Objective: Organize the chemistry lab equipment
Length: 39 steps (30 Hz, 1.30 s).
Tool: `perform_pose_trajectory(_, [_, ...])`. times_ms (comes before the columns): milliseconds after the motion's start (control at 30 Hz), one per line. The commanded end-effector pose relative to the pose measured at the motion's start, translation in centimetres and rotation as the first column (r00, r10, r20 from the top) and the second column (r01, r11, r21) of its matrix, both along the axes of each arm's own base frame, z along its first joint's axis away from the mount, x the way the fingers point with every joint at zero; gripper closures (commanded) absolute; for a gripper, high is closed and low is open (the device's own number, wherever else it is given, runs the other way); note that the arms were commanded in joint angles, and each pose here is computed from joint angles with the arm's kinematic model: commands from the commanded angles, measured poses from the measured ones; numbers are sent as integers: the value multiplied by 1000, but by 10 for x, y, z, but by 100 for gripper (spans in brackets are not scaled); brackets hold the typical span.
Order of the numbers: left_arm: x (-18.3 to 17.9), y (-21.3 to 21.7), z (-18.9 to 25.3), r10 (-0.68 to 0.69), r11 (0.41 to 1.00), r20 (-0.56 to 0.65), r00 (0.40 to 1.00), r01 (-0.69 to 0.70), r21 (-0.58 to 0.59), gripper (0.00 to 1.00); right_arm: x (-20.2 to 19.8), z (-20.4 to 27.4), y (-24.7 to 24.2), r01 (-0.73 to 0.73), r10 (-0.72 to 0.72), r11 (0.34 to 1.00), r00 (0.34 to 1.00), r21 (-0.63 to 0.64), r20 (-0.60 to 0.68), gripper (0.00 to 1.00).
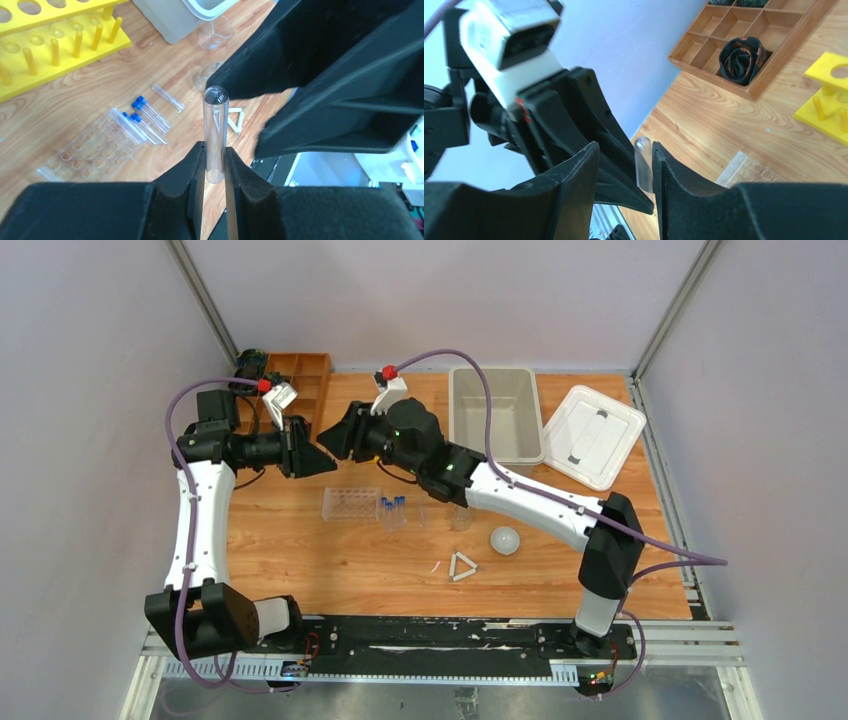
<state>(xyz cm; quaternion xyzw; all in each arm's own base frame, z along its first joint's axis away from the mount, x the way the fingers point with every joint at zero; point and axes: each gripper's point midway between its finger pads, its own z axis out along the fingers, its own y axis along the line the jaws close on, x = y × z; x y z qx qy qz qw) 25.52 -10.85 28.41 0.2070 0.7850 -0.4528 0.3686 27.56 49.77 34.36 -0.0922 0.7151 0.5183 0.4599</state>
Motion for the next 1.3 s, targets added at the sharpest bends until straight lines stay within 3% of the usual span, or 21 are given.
perform_pose_trajectory(0, [0,2,-1,-11,998,72,997,6,65,80,-1,-2,-10,-68,63,984,997,-162,-36,51])
perform_pose_trajectory(233, [-3,-5,-3,-52,988,131,990,33,149,80,-1,-13,-17,-134,115,930,991,-344,-75,48])
perform_pose_trajectory(467, [-6,-8,-4,-72,986,146,987,47,163,80,-4,-16,-18,-151,129,926,988,-347,-88,50])
perform_pose_trajectory(700, [-9,-9,-2,-80,985,164,983,52,167,81,-2,-12,-13,-169,144,939,984,-299,-103,67])
perform_pose_trajectory(1067, [-11,-10,-7,-84,985,150,985,59,161,82,2,-22,-3,-183,151,937,980,-298,-127,68])
perform_pose_trajectory(1133, [-11,-9,-8,-81,985,146,986,57,163,81,3,-22,-3,-180,151,937,982,-300,-117,78])
perform_pose_trajectory(1200, [-10,-8,-10,-75,984,139,987,51,168,72,7,-22,-4,-165,142,936,985,-310,-96,89])
perform_pose_trajectory(1267, [-6,-6,-14,-60,982,120,991,37,183,39,12,-20,-7,-139,128,933,990,-333,-54,98])
